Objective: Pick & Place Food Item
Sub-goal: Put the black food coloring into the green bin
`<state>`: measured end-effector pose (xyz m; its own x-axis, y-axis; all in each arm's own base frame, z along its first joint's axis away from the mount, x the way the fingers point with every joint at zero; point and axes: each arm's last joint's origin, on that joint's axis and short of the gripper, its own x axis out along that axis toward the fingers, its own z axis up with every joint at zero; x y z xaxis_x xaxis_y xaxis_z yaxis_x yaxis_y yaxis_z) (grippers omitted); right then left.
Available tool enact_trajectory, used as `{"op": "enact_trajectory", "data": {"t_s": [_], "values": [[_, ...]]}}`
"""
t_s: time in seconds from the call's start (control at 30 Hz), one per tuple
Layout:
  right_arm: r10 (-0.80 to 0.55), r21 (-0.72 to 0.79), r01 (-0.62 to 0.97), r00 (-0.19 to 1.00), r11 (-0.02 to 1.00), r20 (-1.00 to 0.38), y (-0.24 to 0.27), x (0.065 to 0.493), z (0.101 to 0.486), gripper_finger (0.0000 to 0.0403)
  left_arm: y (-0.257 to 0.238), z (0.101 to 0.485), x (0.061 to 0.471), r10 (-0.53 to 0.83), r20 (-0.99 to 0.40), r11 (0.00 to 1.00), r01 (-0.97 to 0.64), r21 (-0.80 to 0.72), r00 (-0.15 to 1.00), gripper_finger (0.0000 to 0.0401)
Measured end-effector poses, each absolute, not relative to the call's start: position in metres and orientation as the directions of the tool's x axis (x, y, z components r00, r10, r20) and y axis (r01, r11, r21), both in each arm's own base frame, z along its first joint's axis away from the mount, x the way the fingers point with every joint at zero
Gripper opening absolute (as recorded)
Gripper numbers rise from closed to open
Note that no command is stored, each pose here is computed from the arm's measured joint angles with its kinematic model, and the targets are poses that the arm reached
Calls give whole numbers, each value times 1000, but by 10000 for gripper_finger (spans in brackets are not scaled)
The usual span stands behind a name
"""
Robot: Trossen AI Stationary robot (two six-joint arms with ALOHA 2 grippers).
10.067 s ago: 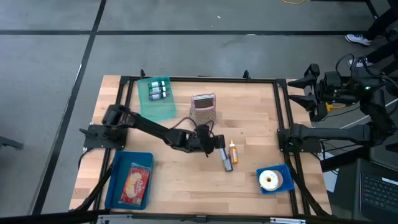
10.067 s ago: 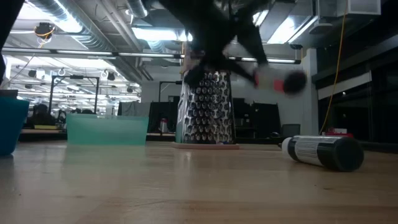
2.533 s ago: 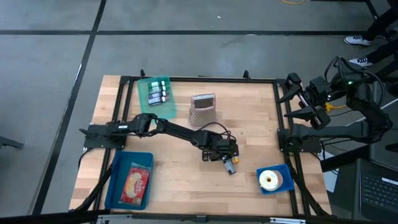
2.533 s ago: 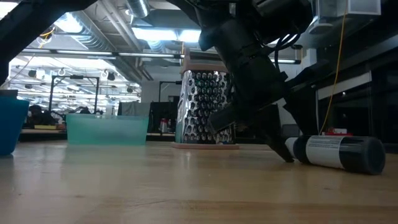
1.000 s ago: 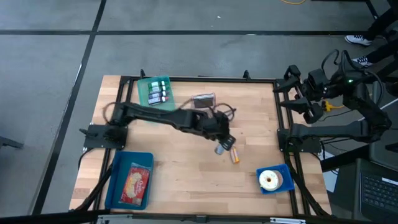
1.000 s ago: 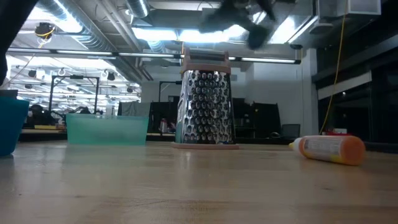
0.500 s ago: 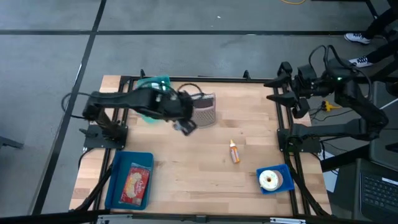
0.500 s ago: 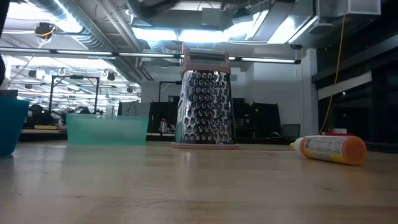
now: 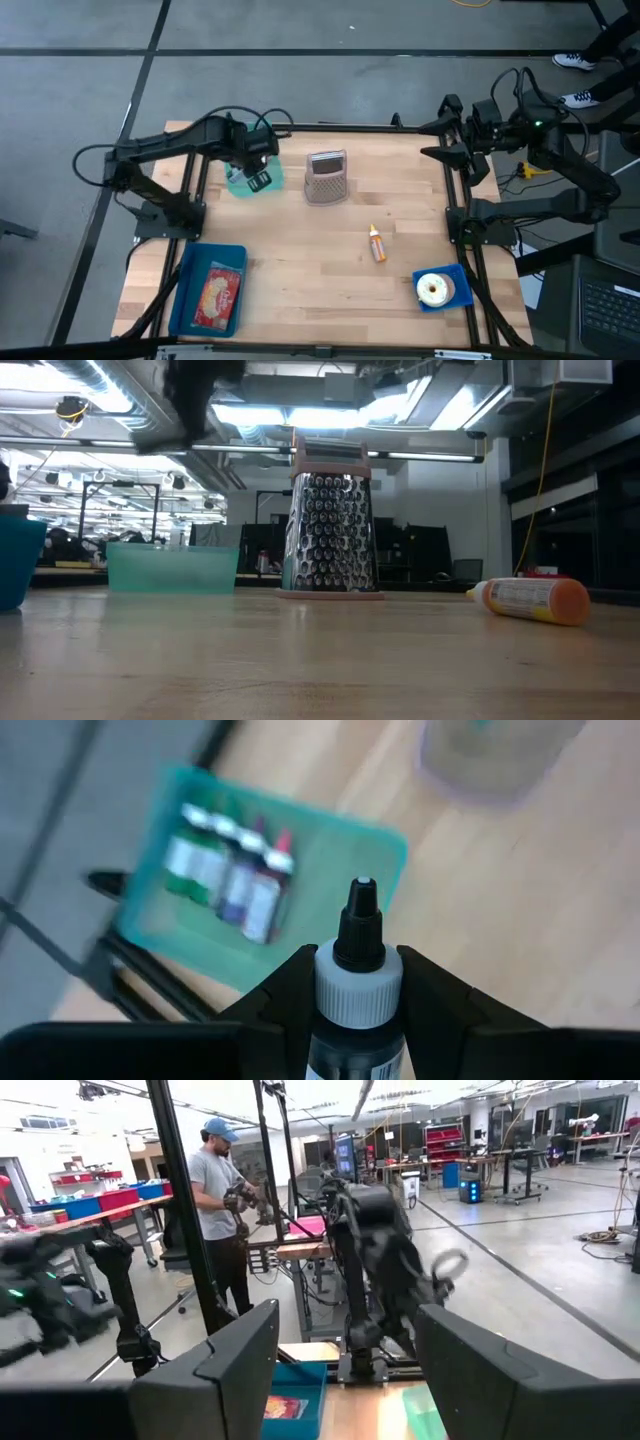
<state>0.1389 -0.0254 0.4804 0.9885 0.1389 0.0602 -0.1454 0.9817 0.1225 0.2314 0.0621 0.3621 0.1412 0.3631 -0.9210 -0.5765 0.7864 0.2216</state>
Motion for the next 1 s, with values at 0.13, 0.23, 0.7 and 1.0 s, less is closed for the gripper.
{"op": "enact_trajectory", "data": {"t_s": [0.13,0.23,0.7,1.0], "values": [[139,126,-146,988,981,60,-25,139,480,232,79,319,221,252,-941,810,-581,78,225,111],[139,143,-146,988,979,61,-25,139,480,232,84,291,214,208,-924,799,-600,-28,320,111],[139,175,-148,988,974,61,-25,139,480,231,105,239,198,150,-913,794,-597,-117,378,111],[113,176,-122,992,977,61,-26,139,481,232,118,268,198,180,-894,828,-554,-87,410,111]]}}
